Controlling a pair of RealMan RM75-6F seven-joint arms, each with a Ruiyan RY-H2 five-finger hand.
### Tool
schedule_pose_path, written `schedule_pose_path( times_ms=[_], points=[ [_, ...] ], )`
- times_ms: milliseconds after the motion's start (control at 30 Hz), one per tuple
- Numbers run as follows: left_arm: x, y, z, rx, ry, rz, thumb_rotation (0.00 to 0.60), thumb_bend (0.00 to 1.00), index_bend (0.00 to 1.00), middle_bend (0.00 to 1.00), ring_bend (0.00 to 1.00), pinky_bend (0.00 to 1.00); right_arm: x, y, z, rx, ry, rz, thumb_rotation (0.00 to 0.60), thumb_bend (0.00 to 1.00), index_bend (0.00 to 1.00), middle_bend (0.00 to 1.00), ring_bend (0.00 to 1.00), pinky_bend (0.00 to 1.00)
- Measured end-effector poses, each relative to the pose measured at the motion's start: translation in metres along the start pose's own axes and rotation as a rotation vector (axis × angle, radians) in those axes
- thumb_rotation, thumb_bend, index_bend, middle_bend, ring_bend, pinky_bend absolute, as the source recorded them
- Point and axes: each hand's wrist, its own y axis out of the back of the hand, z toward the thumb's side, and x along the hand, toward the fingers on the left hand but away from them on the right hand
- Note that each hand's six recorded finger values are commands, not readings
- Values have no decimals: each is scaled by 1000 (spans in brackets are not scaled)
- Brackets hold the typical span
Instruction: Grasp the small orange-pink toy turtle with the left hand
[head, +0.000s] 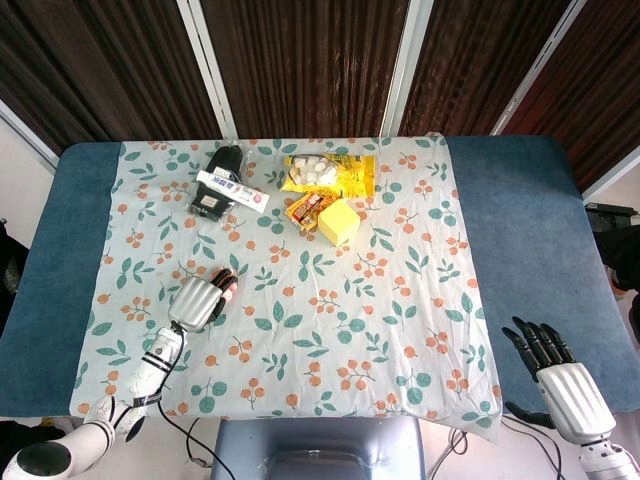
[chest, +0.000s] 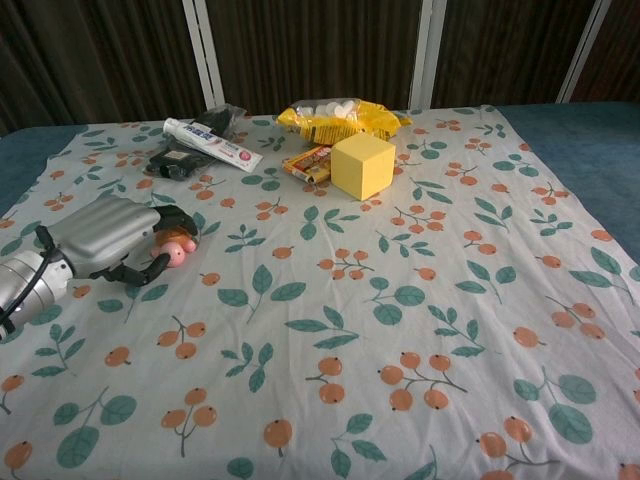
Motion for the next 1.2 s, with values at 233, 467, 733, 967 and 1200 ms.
schedule_pose_path(
  times_ms=[233,467,733,967,1200],
  points=[
    [-1,3,-6,6,17,12,600,412,668,705,1000,1000,0,-1,1,2,1,3,600,116,0,0,0,0],
    [-2,2,-7,11,25,24,600,414,909,932,1000,1000,0,0,1,1,1,-1,600,115,0,0,0,0],
    [-4,4,-1,14,0,51,600,414,781,790,1000,1000,1,1,1,0,3,-5,600,115,0,0,0,0],
    [-13,5,4,-12,-35,47,600,414,260,241,1000,1000,2,0,2,0,7,-2,600,116,0,0,0,0],
    [-29,27,12,-54,-79,121,600,410,125,104,1000,1000,4,1,5,1,20,-4,600,116,0,0,0,0]
  ],
)
